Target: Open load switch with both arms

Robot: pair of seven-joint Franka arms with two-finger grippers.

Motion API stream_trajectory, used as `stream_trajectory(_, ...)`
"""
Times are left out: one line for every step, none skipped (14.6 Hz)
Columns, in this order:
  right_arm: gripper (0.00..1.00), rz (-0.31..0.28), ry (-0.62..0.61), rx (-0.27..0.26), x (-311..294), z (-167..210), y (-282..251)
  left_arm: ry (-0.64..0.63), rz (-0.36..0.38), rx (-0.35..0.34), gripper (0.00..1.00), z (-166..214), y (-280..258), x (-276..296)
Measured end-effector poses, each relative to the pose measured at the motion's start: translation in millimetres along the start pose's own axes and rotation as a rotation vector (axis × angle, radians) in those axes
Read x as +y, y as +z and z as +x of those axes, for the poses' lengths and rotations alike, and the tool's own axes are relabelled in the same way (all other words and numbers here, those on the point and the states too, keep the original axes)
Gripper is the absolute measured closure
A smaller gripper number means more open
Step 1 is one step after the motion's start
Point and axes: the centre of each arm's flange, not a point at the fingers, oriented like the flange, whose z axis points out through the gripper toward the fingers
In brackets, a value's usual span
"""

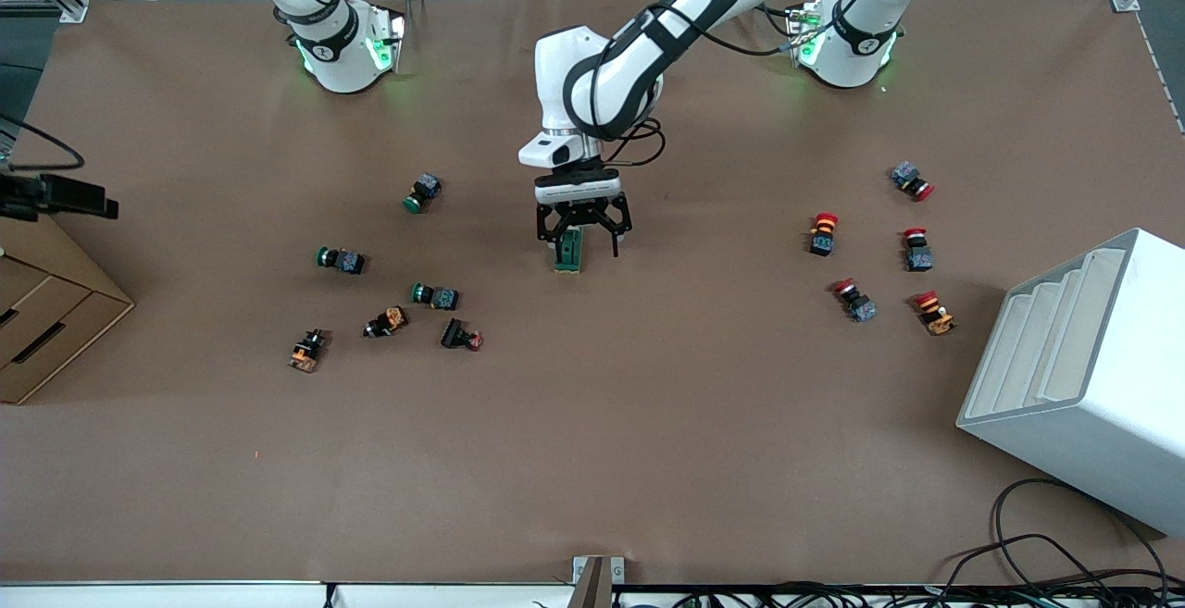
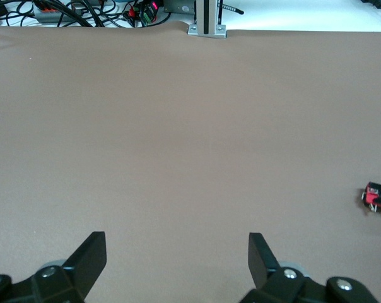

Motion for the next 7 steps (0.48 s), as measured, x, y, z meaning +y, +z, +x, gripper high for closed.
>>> stream_trajectory(0.00,-0.004,-0.006,0.003,-5,-5,-4,-0.006,0.002,-0.008,0.00,5,-2,-1)
stream_trajectory(0.00,-0.008,-0.014,0.003,-11,-7,-5,-0.007,0.005,-0.019,0.00,10,-5,-2)
stream_trajectory(0.00,-0.012,-0.022,0.005,-17,-8,-3,-0.006,0.009,-0.033,0.00,15,-8,-2)
stream_trajectory(0.00,-0.017,-0.030,0.012,-22,-7,1,-0.008,0.011,-0.046,0.00,21,-12,-3)
stream_trajectory(0.00,-0.022,-0.036,0.023,-27,-8,6,-0.010,0.013,-0.057,0.00,29,-15,-4)
stream_trajectory(0.00,-0.027,-0.040,0.033,-30,-13,11,-0.016,0.015,-0.067,0.00,37,-18,-6)
stream_trajectory(0.00,-0.031,-0.041,0.041,-32,-20,15,-0.021,0.018,-0.081,0.00,47,-21,-9)
